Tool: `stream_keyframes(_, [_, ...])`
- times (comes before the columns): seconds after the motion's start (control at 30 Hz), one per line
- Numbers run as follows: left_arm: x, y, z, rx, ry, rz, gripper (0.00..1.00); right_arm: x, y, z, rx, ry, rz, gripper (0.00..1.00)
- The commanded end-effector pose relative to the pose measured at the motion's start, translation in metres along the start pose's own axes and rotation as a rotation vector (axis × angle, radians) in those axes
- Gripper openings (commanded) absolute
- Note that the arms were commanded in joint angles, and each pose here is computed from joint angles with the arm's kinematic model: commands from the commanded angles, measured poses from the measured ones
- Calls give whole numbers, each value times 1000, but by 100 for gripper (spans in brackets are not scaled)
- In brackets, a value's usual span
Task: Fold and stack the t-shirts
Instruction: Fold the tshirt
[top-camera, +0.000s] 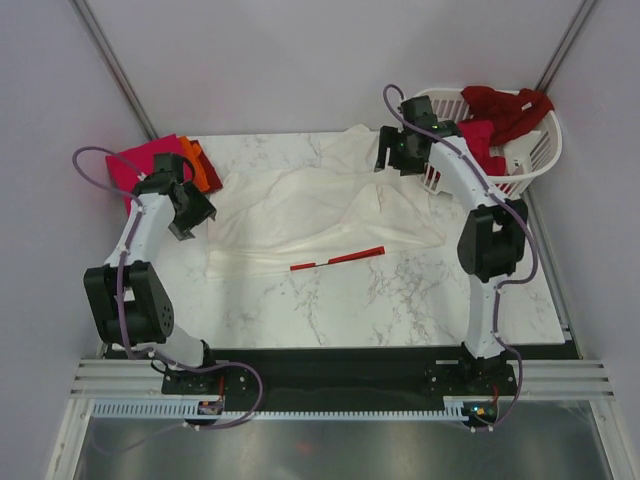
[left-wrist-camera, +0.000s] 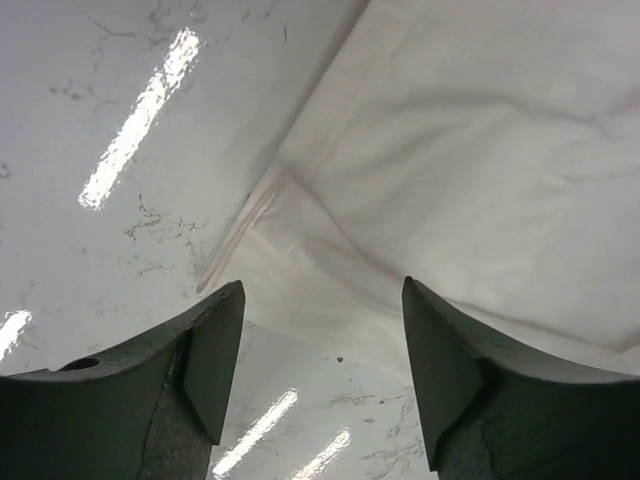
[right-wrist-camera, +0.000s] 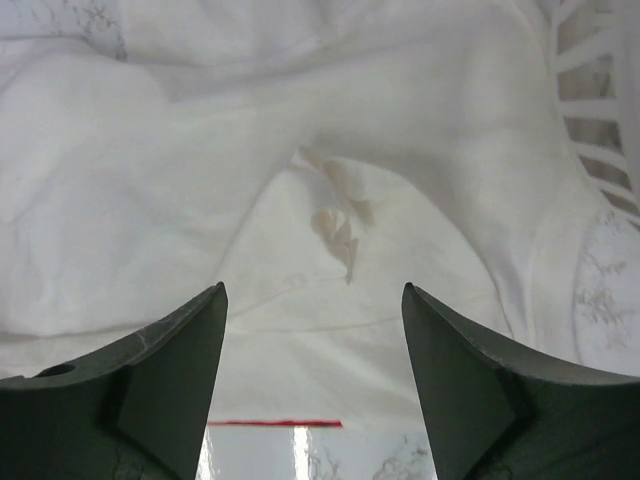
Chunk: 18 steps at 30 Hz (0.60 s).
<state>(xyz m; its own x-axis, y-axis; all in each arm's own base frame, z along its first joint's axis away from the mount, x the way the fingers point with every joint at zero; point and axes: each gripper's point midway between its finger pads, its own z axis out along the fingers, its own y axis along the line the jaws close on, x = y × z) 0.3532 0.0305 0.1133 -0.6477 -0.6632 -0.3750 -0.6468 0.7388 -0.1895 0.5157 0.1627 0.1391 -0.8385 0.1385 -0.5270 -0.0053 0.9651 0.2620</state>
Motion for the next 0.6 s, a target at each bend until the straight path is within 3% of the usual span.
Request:
stream_keyframes(0.0, [-9, 7, -35, -7, -131, 86, 70, -21, 8, -55, -22, -176, -2, 79])
stream_keyframes(0.1, [20, 3, -35, 18, -105, 146, 56, 14, 10, -45, -81, -104, 0, 75])
stream_keyframes(0.2, [55, -9, -26, 79, -38, 251, 51, 49, 13, -23, -113, -7, -11, 64])
stream_keyframes(0.33, [83, -6, -26, 105, 4, 372, 48, 77, 13, -1, -114, 61, -31, 48])
stream_keyframes(0.57, [90, 11, -41, 139, -104, 383, 50, 80, 8, 33, -91, 85, -29, 45])
